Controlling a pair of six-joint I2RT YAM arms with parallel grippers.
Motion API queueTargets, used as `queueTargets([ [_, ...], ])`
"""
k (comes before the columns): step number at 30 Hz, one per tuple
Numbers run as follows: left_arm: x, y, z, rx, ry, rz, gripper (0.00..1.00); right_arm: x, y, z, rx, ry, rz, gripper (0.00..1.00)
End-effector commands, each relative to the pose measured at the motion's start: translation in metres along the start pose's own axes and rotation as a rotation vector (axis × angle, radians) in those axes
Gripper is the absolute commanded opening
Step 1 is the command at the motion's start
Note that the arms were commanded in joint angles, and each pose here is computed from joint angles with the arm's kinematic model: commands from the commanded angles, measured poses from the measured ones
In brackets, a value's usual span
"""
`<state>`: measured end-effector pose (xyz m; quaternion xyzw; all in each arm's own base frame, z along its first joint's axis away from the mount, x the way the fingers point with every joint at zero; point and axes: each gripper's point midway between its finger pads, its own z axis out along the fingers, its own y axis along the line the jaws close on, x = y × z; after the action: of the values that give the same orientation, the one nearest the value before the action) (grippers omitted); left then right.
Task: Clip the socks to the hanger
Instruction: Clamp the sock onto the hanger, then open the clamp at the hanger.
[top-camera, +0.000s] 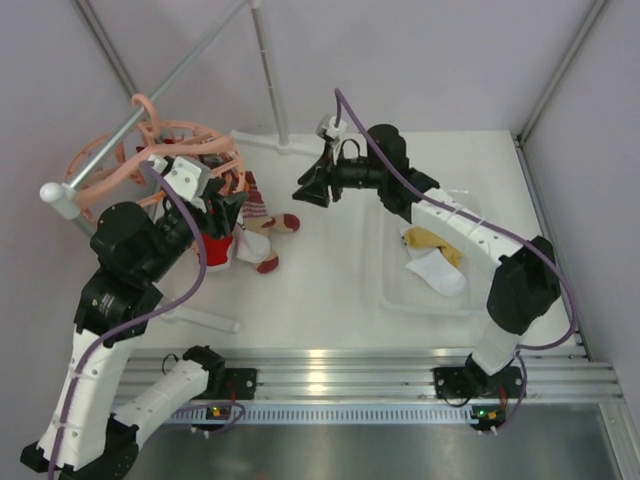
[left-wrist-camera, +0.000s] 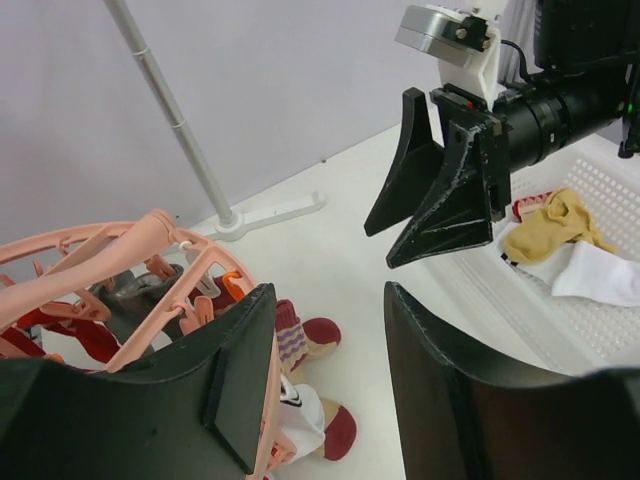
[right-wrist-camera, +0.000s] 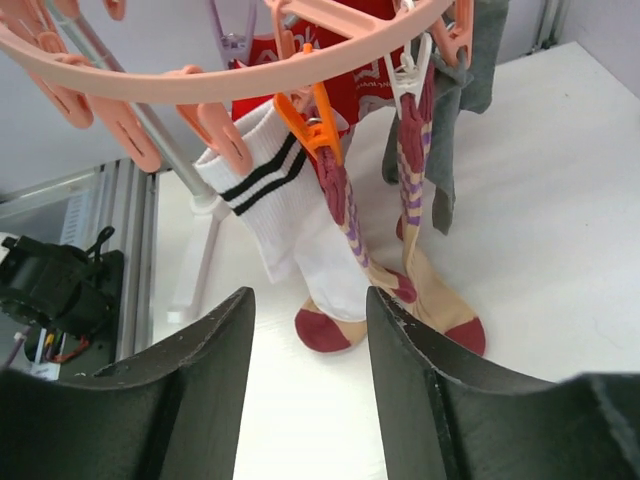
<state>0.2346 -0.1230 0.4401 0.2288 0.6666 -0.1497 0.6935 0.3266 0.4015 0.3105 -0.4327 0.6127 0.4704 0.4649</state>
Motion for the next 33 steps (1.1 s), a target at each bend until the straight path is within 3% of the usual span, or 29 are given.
queueTargets([
  [1, -0.017, 0.003, -0.011, -0.024, -0.044, -0.043, 0.53, -0.065, 0.045, -0.019, -0.069, -0.177, -0.124, 0.49],
  [5, -0.024, 0.000, -0.014, -0.008, -0.072, -0.087, 0.53, -0.057, 0.082, -0.009, -0.127, -0.206, -0.223, 0.58],
  [12, -0.036, -0.006, -0.020, 0.026, -0.118, -0.141, 0.54, -0.041, 0.129, 0.027, -0.242, -0.272, -0.286, 0.61],
  [33, -0.039, -0.004, -0.031, 0.009, -0.167, -0.173, 0.57, -0.016, 0.129, 0.116, -0.299, -0.281, -0.226, 0.61],
])
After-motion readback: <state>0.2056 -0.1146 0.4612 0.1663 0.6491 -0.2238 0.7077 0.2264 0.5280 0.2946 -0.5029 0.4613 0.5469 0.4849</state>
